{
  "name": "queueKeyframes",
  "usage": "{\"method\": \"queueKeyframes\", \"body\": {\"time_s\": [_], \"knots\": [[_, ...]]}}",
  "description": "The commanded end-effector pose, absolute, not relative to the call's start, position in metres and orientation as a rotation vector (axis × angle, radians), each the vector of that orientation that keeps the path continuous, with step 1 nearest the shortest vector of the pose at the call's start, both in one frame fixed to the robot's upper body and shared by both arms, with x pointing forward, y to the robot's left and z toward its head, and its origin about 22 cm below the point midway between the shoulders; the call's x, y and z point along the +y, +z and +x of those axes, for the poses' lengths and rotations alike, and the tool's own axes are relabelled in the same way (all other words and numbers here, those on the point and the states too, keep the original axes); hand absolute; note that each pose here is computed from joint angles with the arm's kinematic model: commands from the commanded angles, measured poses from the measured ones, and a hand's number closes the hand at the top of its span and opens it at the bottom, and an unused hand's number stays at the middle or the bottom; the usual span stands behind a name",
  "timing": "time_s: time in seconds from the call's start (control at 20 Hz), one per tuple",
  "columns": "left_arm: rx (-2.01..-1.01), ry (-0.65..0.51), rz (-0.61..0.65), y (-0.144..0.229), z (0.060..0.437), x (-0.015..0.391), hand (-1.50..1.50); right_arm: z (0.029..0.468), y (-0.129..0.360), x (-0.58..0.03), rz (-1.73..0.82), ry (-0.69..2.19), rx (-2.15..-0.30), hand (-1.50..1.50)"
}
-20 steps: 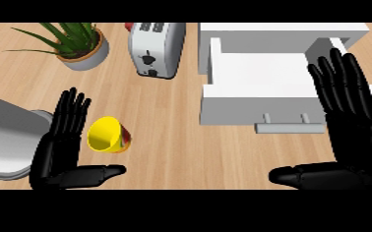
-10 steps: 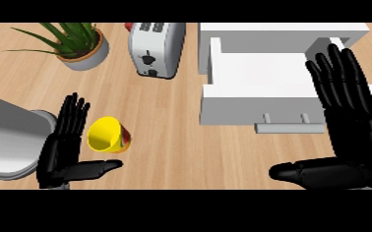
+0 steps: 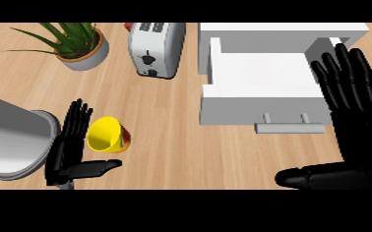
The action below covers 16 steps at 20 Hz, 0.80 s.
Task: Pick up the cup, place it into the drawer and close the drawer
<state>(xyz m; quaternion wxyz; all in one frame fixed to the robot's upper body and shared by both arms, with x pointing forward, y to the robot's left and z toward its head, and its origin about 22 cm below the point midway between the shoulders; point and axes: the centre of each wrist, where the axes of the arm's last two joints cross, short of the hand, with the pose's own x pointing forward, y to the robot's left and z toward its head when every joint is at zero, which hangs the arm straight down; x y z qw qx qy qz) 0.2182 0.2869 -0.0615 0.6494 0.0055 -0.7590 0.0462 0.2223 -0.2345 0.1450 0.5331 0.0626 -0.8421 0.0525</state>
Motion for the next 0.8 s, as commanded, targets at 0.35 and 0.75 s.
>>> {"method": "queueKeyframes", "body": {"time_s": [0.35, 0.75], "knots": [[-1.735, 0.167, 0.052, -0.091, 0.218, 0.312, -1.5, 0.234, 0.143, -0.234, 0.156, 0.128, -1.995, -1.5], [-1.698, 0.161, 0.045, -0.132, 0.224, 0.312, -1.5, 0.224, 0.142, -0.237, 0.159, 0.131, -1.989, -1.5]]}}
